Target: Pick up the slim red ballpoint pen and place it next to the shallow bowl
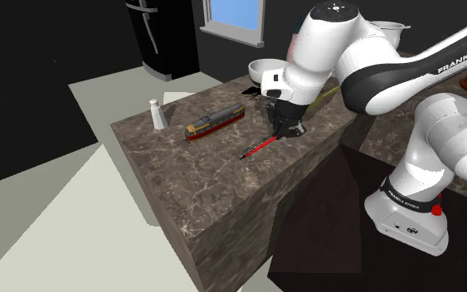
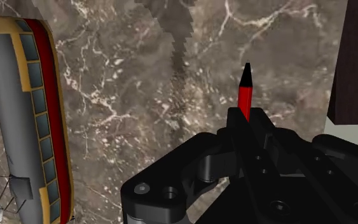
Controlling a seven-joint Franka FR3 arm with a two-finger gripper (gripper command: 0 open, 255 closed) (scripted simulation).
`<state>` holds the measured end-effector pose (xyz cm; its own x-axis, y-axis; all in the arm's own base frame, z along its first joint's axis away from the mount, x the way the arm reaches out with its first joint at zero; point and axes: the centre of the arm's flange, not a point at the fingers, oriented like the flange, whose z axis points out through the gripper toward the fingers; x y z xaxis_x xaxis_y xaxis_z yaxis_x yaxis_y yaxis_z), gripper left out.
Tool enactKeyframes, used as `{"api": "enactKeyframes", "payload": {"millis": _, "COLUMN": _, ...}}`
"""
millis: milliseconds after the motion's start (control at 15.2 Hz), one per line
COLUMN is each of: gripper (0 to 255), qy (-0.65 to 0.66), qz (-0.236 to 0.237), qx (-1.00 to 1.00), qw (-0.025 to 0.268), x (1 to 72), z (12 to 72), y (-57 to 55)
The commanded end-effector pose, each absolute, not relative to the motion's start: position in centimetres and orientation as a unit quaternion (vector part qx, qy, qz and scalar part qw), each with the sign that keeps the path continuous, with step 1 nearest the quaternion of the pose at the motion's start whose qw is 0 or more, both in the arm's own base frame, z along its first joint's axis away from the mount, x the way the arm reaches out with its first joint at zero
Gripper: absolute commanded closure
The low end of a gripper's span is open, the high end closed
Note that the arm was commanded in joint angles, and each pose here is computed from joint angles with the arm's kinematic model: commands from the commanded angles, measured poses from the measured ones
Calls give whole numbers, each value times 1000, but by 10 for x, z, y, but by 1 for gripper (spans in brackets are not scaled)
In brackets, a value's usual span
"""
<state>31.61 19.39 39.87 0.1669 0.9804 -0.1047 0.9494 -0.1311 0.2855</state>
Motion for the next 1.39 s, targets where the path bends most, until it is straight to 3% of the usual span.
{"api": "enactKeyframes", "payload": {"millis": 0, "gripper": 255, "qy": 643, "qz": 54, "qx": 750, "qw": 144, "x": 316, "z": 409, "y": 194}}
{"api": "enactKeyframes", "payload": {"millis": 1056, "gripper": 255, "qy": 643, "qz": 54, "qx": 750, "qw": 144, "x": 316, "z": 491, "y": 194}}
{"api": "enactKeyframes", "payload": {"millis": 1320, "gripper": 255, "qy": 643, "qz": 54, "qx": 750, "qw": 144, "x": 332, "z": 491, "y": 143}}
